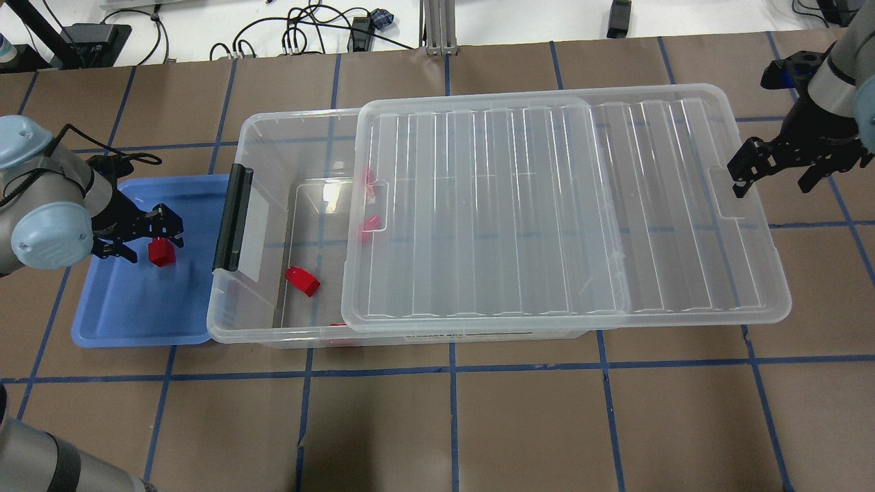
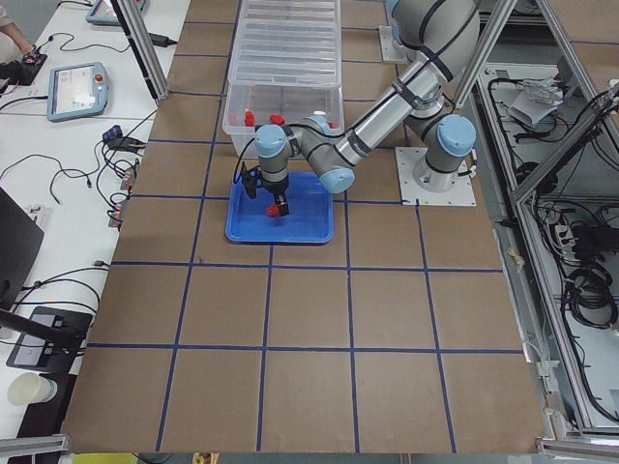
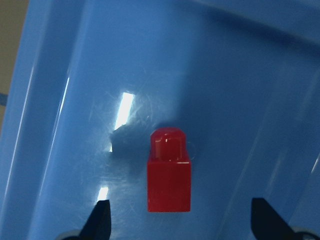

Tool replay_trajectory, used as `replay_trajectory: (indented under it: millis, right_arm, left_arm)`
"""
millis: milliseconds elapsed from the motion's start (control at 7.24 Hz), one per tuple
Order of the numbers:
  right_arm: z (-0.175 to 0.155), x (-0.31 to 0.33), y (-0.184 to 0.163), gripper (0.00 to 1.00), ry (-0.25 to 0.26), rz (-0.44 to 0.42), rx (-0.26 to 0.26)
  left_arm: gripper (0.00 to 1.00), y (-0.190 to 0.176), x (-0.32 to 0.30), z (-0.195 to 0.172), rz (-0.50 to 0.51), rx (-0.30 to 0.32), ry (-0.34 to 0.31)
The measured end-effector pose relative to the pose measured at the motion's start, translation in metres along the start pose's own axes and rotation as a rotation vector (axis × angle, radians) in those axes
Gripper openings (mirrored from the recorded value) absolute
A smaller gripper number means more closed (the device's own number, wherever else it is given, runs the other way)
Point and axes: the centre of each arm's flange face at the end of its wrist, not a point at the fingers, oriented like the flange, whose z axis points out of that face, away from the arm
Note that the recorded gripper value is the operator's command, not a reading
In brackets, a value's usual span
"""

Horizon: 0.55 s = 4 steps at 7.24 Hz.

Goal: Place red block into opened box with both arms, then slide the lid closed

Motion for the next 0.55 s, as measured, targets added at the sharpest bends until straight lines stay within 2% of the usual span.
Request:
replay_trajectory:
  millis: [138, 276, 552]
  right_arm:
    - [-0.006, 0.000, 0.001, 1.00, 0.002, 0.004, 0.008]
    - [-0.017, -0.001, 0.003, 1.00, 0.004, 0.010, 0.024]
    - [-0.053, -0.006, 0.019, 1.00, 0.010, 0.021, 0.047]
  left_arm:
    - [0.19, 0.000, -0.001, 0.005, 0.002, -0.005, -0.003]
    - [0.03, 0.000, -0.001, 0.009, 0.003, -0.009, -0.003]
    - [0.00, -0.004, -0.001, 0.003, 0.006, 0.007, -0.006]
